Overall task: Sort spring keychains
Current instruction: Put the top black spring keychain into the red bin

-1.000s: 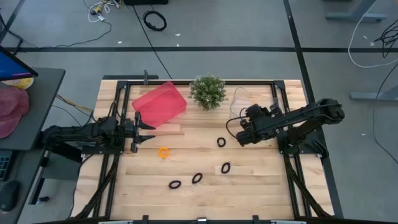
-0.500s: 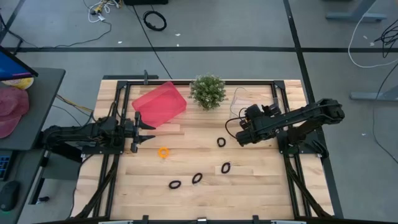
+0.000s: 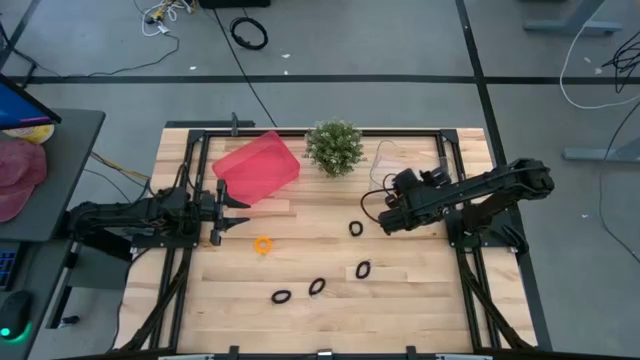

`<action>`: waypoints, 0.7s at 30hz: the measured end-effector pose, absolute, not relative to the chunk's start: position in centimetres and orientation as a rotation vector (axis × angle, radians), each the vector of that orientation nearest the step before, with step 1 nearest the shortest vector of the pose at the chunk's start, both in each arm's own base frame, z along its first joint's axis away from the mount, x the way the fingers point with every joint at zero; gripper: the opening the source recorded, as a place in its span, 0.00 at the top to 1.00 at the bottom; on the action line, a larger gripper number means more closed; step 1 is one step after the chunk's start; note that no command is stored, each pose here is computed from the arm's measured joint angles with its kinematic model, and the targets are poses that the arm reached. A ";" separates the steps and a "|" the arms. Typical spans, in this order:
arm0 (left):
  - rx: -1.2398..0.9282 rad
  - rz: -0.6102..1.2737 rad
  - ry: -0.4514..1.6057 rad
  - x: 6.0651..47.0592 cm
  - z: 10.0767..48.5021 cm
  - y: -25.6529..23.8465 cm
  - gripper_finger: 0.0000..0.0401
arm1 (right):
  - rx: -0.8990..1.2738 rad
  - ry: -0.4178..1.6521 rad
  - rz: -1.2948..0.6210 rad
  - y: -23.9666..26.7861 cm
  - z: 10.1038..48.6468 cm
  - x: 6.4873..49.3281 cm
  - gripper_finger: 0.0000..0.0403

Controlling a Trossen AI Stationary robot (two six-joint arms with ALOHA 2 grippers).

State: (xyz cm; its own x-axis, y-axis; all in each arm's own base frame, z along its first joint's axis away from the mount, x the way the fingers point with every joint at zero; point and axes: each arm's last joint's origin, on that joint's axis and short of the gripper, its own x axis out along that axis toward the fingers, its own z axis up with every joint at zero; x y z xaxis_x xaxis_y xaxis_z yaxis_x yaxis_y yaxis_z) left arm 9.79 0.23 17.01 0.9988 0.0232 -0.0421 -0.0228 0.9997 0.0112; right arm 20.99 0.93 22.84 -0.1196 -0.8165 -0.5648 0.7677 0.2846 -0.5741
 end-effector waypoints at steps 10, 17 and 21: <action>0.011 0.023 0.042 9.8 17.0 0.2 0.57 | 0.019 1.113 -1.198 1.5 24.1 22.5 0.44; 0.011 0.023 0.042 9.8 17.0 0.2 0.57 | 0.132 1.093 -0.840 2.9 24.7 25.8 0.44; 0.011 0.023 0.043 9.8 17.0 0.2 0.57 | 0.148 1.038 -0.547 4.0 25.0 27.8 0.44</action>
State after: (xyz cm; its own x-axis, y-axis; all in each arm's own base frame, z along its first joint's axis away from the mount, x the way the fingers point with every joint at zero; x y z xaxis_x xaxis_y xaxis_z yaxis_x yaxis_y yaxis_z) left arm 9.79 0.23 17.01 0.9988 0.0229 -0.0424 -0.0224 0.9997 0.0116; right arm 27.84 4.03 25.04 0.3886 -0.3595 -0.8484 0.4964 0.8574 -0.1360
